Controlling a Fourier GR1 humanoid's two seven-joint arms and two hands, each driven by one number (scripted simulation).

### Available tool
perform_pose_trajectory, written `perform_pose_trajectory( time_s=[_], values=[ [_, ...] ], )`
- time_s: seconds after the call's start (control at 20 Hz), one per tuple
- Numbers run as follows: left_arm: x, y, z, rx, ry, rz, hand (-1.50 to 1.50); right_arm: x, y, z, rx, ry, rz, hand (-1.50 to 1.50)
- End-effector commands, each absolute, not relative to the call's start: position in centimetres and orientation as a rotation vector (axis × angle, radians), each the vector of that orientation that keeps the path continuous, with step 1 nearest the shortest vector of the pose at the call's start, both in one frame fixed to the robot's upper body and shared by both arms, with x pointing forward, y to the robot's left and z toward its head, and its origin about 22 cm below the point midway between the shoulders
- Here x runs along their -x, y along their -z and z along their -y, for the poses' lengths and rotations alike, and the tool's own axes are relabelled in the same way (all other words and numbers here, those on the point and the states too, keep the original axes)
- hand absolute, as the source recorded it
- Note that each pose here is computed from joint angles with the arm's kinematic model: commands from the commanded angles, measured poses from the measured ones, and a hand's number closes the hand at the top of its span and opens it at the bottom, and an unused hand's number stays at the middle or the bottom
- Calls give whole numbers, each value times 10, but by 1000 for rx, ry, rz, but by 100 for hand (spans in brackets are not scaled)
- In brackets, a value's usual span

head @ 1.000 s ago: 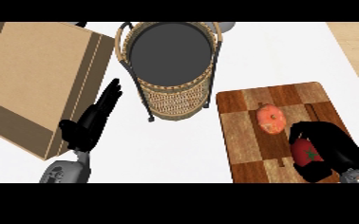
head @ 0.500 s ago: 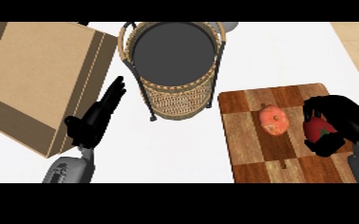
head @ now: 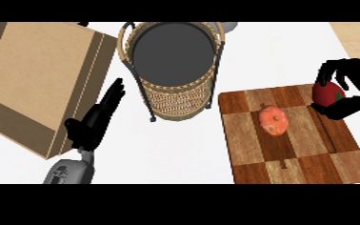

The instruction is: Pick the tomato from the cutting board and place it in the tiered basket

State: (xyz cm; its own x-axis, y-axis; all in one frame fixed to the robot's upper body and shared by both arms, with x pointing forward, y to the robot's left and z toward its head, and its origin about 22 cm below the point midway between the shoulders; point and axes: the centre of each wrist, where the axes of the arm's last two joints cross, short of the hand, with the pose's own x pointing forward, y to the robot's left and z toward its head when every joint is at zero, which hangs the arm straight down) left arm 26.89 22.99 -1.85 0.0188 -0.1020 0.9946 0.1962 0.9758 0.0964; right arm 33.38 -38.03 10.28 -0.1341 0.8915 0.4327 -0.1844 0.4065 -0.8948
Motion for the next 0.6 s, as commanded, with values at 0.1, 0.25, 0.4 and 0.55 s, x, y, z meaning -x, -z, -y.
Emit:
perform_pose_trajectory(
  time_s=[0.1, 0.25, 0.4, 0.55],
  values=[
    [-272, 19, -235, 78, 227, 1529, 0, -347, -158, 365, 528, -911, 1704, 150],
    [-258, 21, -234, 76, 222, 1524, 0, -342, -197, 336, 516, -935, 1738, 150],
    [-269, 32, -230, 81, 226, 1522, 0, -347, -245, 307, 493, -955, 1727, 150],
    [-257, 27, -238, 79, 227, 1530, 0, -350, -255, 269, 473, -902, 1736, 150]
  ],
)
